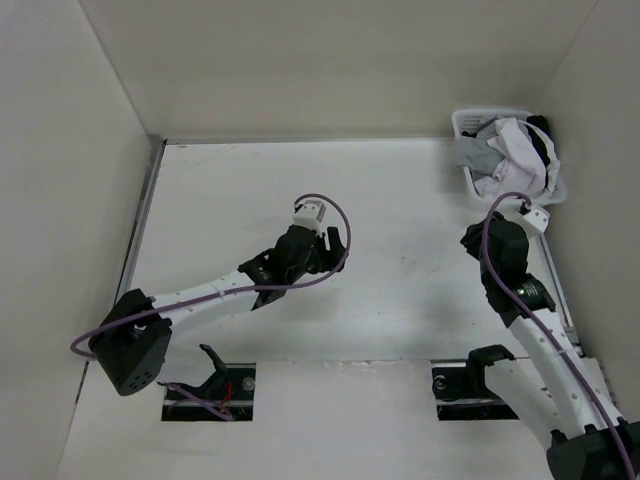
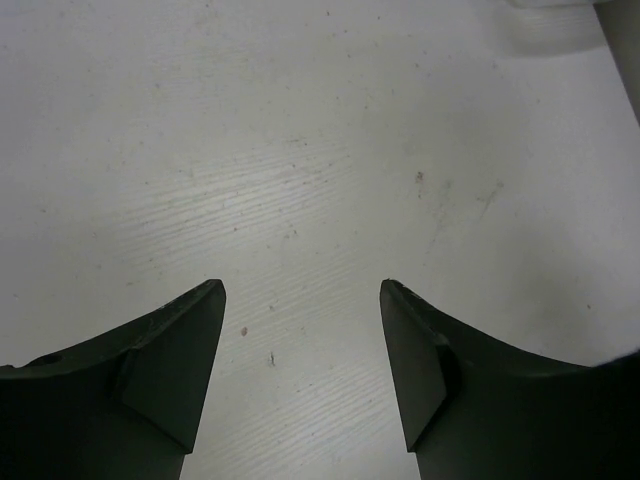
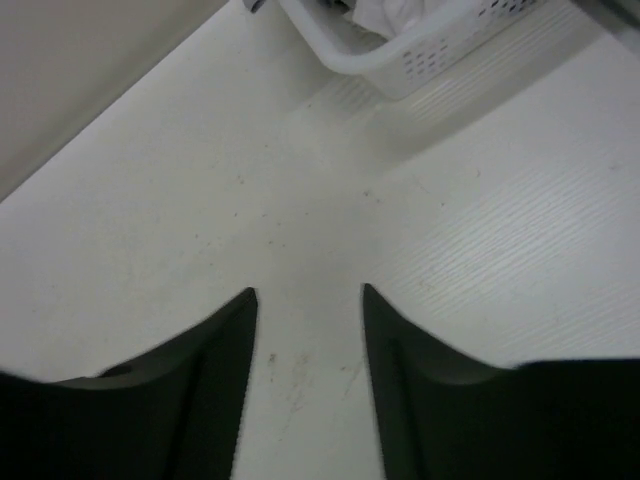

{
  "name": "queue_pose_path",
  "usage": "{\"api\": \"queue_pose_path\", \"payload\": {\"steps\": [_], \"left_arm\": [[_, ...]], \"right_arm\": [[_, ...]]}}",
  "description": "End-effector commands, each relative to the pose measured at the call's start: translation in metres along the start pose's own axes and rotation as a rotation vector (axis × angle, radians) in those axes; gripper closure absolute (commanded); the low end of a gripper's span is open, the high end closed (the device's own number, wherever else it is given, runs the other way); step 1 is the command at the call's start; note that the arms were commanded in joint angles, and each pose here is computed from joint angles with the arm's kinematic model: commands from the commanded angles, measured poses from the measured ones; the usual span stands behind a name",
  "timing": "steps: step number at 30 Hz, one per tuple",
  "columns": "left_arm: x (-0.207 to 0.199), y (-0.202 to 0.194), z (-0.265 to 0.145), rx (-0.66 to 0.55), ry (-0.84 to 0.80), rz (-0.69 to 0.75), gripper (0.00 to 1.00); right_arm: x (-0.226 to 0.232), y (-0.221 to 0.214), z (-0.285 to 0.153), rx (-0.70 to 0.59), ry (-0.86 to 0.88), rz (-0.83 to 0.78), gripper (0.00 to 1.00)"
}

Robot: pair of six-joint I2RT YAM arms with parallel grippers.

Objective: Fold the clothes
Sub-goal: Grab the tank top from the pile

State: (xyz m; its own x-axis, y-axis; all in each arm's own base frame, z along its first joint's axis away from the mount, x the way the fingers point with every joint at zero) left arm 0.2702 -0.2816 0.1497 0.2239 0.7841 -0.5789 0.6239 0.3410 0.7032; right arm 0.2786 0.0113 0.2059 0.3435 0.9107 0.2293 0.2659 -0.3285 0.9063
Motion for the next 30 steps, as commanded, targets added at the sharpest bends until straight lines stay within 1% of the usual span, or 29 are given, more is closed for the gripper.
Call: {"api": "queue_pose_path", "payload": {"steps": [1,4,5,7,8,9,11,12,13,14,15,18,19,21,24,26,27,30], "left_arm": [[-0.026,0.015,0.003,-0.034,-0.101,-0.044,0.37],[-0.03,0.01,0.005,-0.042,-0.147,-0.044,0.38],[-0.032,0.009,0.005,-0.046,-0.162,-0.043,0.39],[-0.036,0.007,0.004,-0.06,-0.2,-0.044,0.44],[-0.035,0.006,0.004,-0.066,-0.208,-0.045,0.5],[-0.036,0.006,0.003,-0.075,-0.218,-0.042,0.6],[-0.036,0.005,0.001,-0.08,-0.233,-0.038,0.8],[-0.035,0.005,0.0,-0.081,-0.234,-0.038,0.84],[-0.035,0.005,0.0,-0.083,-0.234,-0.036,0.84],[-0.035,0.005,-0.001,-0.085,-0.235,-0.035,0.82],[-0.034,0.005,-0.001,-0.086,-0.234,-0.033,0.78],[-0.031,0.008,-0.001,-0.097,-0.224,-0.038,0.61],[-0.03,0.008,0.0,-0.099,-0.224,-0.041,0.57],[-0.029,0.008,0.002,-0.101,-0.222,-0.044,0.53],[-0.026,0.006,0.004,-0.095,-0.215,-0.042,0.51],[-0.025,0.007,0.004,-0.098,-0.211,-0.041,0.51],[-0.024,0.006,0.005,-0.097,-0.21,-0.04,0.51],[-0.022,0.005,0.007,-0.091,-0.206,-0.039,0.51]], "right_arm": [[0.006,0.037,0.008,-0.103,0.017,0.06,0.62],[-0.006,0.059,0.022,-0.134,-0.044,0.085,0.88],[-0.012,0.067,0.028,-0.135,-0.073,0.096,0.93],[-0.022,0.084,0.044,-0.142,-0.123,0.11,0.94],[-0.03,0.094,0.054,-0.147,-0.157,0.122,0.94],[-0.039,0.104,0.065,-0.15,-0.19,0.14,0.89],[-0.059,0.124,0.091,-0.17,-0.267,0.163,0.73],[-0.067,0.131,0.105,-0.171,-0.29,0.173,0.63],[-0.074,0.137,0.12,-0.162,-0.3,0.182,0.54],[-0.078,0.141,0.131,-0.159,-0.307,0.188,0.48],[-0.085,0.145,0.149,-0.14,-0.314,0.196,0.41],[-0.088,0.148,0.186,-0.096,-0.288,0.205,0.34],[-0.09,0.147,0.199,-0.077,-0.281,0.207,0.34],[-0.096,0.142,0.221,-0.046,-0.289,0.208,0.35],[-0.108,0.135,0.242,-0.016,-0.298,0.226,0.4],[-0.111,0.14,0.249,-0.04,-0.279,0.235,0.45],[-0.113,0.144,0.251,-0.055,-0.271,0.237,0.47],[-0.119,0.151,0.257,-0.074,-0.269,0.243,0.46]]}}
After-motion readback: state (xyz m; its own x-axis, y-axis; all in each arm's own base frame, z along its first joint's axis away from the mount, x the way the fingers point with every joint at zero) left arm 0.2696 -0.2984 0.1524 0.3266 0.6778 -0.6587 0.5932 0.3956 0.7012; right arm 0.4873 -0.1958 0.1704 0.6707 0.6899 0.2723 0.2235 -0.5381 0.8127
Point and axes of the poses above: each gripper's point midway between its finger pads, its own z axis out along the fingers, its own x axis along the line the jaws close on, y = z × x, the point moved 1 cm from there along -z, back along the fingers, and after that the axes turned 12 degrees about -z, right-handed, at the moved point
